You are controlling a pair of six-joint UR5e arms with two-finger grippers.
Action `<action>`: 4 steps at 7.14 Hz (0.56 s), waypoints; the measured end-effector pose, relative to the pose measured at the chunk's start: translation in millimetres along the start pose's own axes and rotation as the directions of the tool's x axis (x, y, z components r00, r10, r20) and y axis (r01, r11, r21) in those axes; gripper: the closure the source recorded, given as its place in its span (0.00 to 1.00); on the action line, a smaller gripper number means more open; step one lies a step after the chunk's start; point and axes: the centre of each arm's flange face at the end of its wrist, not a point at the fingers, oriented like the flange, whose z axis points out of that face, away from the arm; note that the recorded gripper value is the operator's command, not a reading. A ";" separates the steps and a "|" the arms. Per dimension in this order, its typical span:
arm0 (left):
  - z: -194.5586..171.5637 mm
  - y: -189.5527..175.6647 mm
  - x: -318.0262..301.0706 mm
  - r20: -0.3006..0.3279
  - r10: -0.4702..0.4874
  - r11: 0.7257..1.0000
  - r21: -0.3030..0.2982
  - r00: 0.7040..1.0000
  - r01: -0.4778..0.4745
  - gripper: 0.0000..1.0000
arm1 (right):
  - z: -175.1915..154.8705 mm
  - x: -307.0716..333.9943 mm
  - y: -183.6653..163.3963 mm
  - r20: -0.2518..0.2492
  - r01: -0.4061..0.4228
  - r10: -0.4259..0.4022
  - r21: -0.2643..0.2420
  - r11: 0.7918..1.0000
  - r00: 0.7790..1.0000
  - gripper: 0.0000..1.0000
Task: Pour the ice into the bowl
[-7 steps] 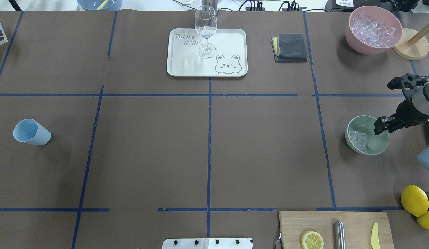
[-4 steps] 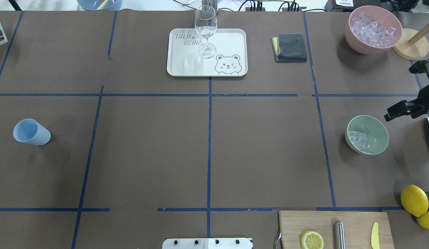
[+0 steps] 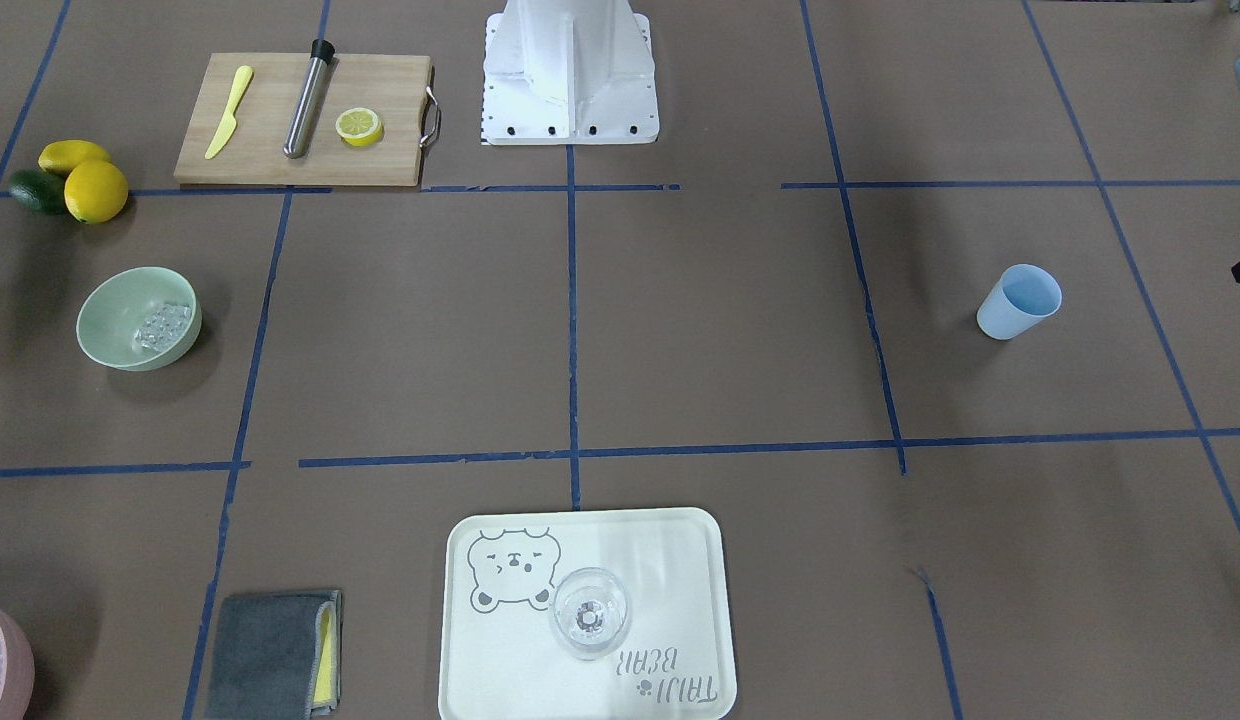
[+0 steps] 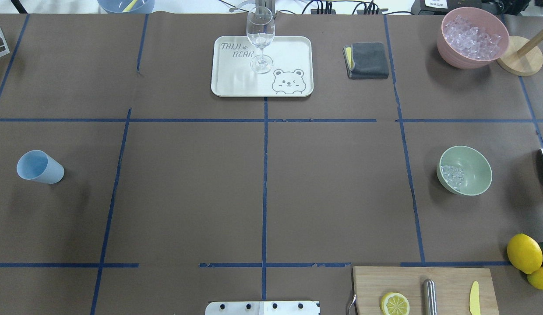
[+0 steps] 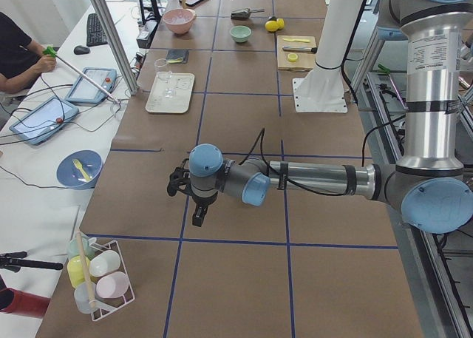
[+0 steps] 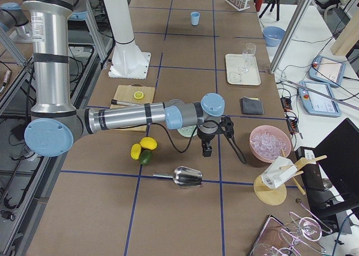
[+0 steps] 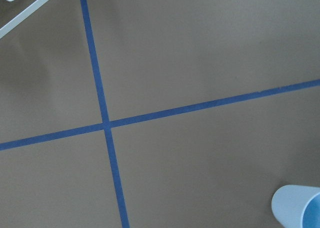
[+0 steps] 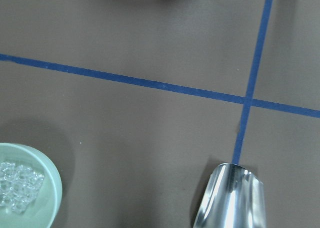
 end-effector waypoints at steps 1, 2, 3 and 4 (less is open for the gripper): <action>-23.4 0.8 -23.2 0.015 -0.027 0.999 -0.020 1.000 0.028 0.00 | -7.5 20.2 9.8 0.021 -0.007 0.007 -0.027 1.000 1.000 0.00; -44.8 3.6 -38.7 0.021 -0.054 0.998 -0.030 0.998 0.054 0.00 | -11.6 30.0 18.2 0.051 -0.024 0.026 -0.040 0.999 0.998 0.00; -56.4 7.3 -46.8 0.022 -0.070 0.997 -0.030 0.997 0.071 0.00 | -12.9 34.6 24.6 0.067 -0.033 0.036 -0.043 0.999 0.997 0.00; -60.1 11.4 -50.9 0.021 -0.082 0.996 -0.030 0.996 0.082 0.00 | -12.7 36.8 27.4 0.067 -0.035 0.038 -0.044 0.998 0.997 0.00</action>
